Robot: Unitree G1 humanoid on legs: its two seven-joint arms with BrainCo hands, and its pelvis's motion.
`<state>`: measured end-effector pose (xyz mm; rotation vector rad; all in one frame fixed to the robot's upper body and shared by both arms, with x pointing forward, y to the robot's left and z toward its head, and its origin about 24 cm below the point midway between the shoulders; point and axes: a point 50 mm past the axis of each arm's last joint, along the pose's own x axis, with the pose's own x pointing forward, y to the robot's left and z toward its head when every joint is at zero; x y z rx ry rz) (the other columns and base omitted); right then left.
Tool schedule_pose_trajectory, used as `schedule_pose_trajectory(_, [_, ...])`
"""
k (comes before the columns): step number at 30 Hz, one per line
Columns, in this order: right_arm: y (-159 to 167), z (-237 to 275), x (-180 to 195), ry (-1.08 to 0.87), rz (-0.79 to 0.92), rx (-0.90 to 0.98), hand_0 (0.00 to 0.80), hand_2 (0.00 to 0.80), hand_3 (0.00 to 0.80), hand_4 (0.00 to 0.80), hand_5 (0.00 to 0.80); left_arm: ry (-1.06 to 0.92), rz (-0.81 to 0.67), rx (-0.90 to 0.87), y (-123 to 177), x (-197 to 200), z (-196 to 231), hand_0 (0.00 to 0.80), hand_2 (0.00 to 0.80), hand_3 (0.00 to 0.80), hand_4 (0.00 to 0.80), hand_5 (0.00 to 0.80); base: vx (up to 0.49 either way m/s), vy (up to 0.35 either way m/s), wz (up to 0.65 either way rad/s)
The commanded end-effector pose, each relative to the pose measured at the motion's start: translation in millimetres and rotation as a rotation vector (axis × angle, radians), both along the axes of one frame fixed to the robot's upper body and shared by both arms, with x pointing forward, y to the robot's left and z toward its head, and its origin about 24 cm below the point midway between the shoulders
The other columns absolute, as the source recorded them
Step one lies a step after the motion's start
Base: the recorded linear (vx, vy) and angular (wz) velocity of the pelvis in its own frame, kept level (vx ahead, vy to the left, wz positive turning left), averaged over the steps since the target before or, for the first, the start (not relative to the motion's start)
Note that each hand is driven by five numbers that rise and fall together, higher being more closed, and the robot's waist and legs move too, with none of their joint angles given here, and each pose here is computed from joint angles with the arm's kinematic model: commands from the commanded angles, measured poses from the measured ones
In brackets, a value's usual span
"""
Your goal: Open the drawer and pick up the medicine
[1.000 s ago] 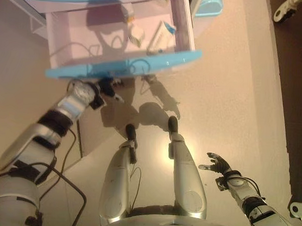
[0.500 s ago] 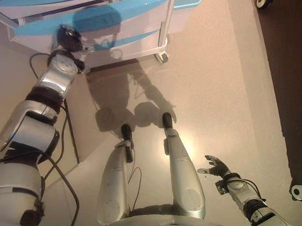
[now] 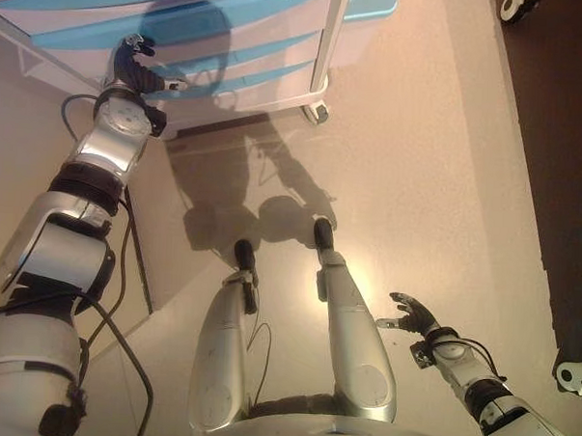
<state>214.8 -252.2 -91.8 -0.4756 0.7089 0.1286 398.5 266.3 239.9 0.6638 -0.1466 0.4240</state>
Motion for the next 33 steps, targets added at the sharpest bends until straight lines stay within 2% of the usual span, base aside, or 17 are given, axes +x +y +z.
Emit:
schedule_pose_trajectory(1, [-3.2,-6.8,-13.9,0.032,-0.008,-0.011,0.0,0.0,0.0,0.0,0.0,-0.144,0.077,-0.027,31.8,-13.1,35.3,0.0,0.0,0.0,0.0,0.0,0.0,0.0,0.0])
schedule_pose_trajectory(8, [1.7,-10.6,-15.8,0.052,0.011,-0.006,0.0,0.0,0.0,0.0,0.0,-0.08,0.034,-0.099,36.8,-13.3,11.0,0.0,0.0,0.0,0.0,0.0,0.003,-0.002,0.02])
schedule_pose_trajectory(14, [13.1,-12.2,-14.8,0.046,0.026,0.041,0.0,0.0,0.0,0.0,0.0,0.05,-0.107,-0.371,35.1,-29.0,-82.3,0.0,0.0,0.0,0.0,0.0,0.024,0.002,0.07])
schedule_pose_trajectory(20, [16.9,-18.3,-25.2,0.055,-0.039,0.162,0.0,0.0,0.0,0.0,0.0,0.237,-0.269,-0.713,4.6,-79.0,-202.2,0.0,0.0,0.0,0.0,0.0,0.054,0.026,0.14])
schedule_pose_trajectory(22, [14.5,-20.7,-29.9,0.069,-0.071,0.203,0.0,0.0,0.0,0.0,0.0,0.316,-0.311,-0.785,-5.5,-94.4,-229.4,0.0,0.0,0.0,0.0,0.0,0.096,0.049,0.23])
schedule_pose_trajectory(24, [9.9,-26.2,-40.4,0.11,-0.11,0.242,0.0,0.0,0.0,0.0,0.0,0.434,-0.299,-0.839,-11.9,-120.0,-265.9,0.0,0.0,0.0,0.0,0.0,0.143,0.052,0.2])
schedule_pose_trajectory(26, [7.0,-31.7,-50.9,0.153,-0.134,0.258,0.0,0.0,0.0,0.0,0.0,0.518,-0.212,-0.894,-13.4,-145.8,-296.5,0.0,0.0,0.0,0.0,0.0,0.112,0.04,0.17])
schedule_pose_trajectory(29, [6.7,-38.6,-63.6,0.2,-0.151,0.253,0.0,0.0,0.0,0.0,0.0,0.651,-0.127,-0.863,-16.9,-180.4,-328.8,0.0,0.0,0.0,0.0,0.0,0.119,0.02,0.12])
schedule_pose_trajectory(33, [16.3,-49.7,-79.9,0.254,-0.178,0.254,0.0,0.0,0.0,0.0,0.0,0.868,-0.037,-0.95,-27.6,-239.2,-370.6,0.0,0.0,0.0,0.0,0.0,0.066,-0.018,0.16])
